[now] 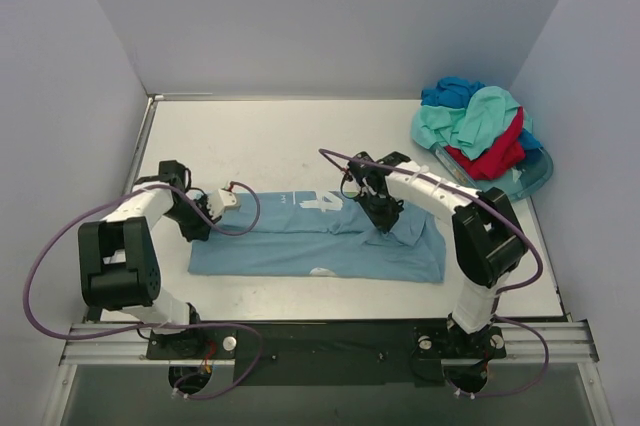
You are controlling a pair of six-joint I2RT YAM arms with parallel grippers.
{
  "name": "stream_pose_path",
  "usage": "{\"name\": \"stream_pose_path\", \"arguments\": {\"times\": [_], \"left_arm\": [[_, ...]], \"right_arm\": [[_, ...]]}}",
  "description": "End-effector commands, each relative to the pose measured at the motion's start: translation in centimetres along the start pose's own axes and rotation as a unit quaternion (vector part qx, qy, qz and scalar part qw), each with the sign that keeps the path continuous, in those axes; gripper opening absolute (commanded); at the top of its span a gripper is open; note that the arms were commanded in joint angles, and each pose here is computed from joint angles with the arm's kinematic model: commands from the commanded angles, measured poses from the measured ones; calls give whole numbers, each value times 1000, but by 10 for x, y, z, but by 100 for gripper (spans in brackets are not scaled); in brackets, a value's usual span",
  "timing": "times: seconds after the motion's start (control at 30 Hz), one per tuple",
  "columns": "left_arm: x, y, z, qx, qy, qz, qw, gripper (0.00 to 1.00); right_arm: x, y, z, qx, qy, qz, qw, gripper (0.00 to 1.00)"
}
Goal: Fold and stack the t-shirts
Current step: Fold the other side of the tshirt into a rectangle
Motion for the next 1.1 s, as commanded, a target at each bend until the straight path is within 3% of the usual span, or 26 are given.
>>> {"name": "stream_pose_path", "arguments": {"times": [0.0, 0.3, 0.47, 0.57, 0.63, 0.73, 0.93, 1.07], "left_arm": [[-5, 21, -22, -58, -3, -26, 998, 0], [8, 33, -17, -101, 17, -61, 993, 0], [2, 20, -7, -67, 6, -42, 997, 0], [-3, 23, -7, -81, 5, -45, 996, 20], [-3, 29, -10, -92, 8, -56, 994, 26], [-4, 36, -15, -103, 10, -53, 993, 29], [-8, 48, -21, -120, 10, -49, 991, 33], [-8, 52, -21, -119, 13, -48, 992, 37]], "right_arm": [[-17, -4, -12, -16, -20, 7, 1000, 0], [-14, 2, 11, -25, 3, 9, 1000, 0], [-16, 2, 8, -26, -5, 17, 1000, 20], [-18, 11, -2, -58, -15, 23, 998, 28], [-18, 25, -13, -103, -26, 11, 994, 28], [-1, 53, -28, -172, -32, -43, 984, 24], [47, 84, -24, -253, 54, -54, 964, 18], [51, 88, -24, -254, 58, -52, 964, 29]]}}
Point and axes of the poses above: each gripper's point midway between its finger pads, its own z axis out along the fingers, its own y axis along the line the jaws close on, x = y × z, the point moved 1 cm from there along -z, back along the fingers, and after that the axes turned 6 degrees about z, right-handed, at the moved point
